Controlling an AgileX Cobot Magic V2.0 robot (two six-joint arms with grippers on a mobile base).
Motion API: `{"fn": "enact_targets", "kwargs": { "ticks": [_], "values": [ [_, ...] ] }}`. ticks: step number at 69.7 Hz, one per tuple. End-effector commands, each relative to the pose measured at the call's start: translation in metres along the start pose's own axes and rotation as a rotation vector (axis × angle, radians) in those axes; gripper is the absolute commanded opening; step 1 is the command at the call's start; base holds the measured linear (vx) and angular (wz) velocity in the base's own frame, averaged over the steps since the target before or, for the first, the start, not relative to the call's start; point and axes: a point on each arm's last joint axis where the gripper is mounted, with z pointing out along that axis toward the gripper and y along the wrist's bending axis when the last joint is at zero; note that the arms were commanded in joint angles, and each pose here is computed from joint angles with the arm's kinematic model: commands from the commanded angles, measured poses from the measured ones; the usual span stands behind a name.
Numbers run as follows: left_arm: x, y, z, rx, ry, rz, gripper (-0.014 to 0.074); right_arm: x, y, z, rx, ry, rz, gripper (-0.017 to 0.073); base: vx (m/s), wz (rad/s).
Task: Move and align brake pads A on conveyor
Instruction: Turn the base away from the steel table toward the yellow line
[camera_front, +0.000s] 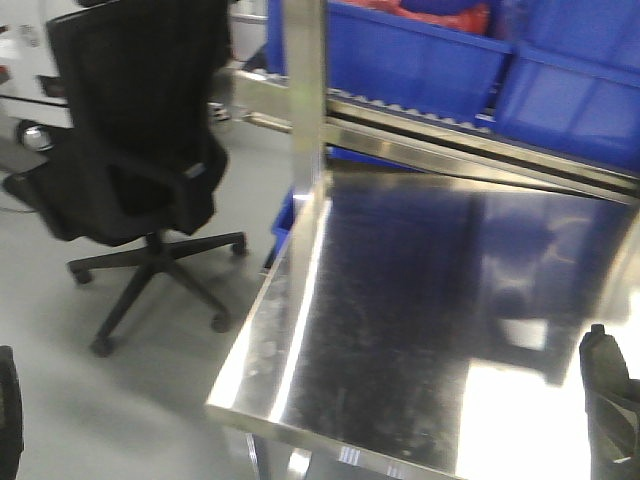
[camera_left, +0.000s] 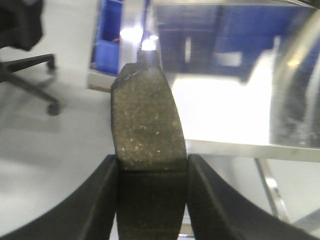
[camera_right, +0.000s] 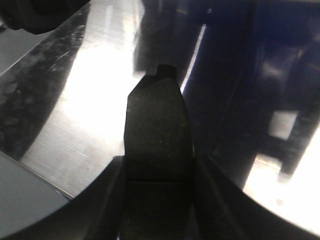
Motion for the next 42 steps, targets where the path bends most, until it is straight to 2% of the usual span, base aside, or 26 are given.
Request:
{"fn": "enact_targets", "kwargs": {
  "ticks": [1,42],
  "values": [
    [-0.0158,-0.0054,-0.0047,0.043,-0.109,0.001,0.0164,-0.0153,0.0012,-0.0043,-0.009,-0.104,-0.019,0.0096,-0.03,0.58],
    [-0.0158,-0.0054,-0.0047,0.043,-0.109,0.001,0.0164,-0.0153,0.0012,-0.0043,-0.009,-0.104,-0.019,0.0096,0.01,0.62]
  ]
}}
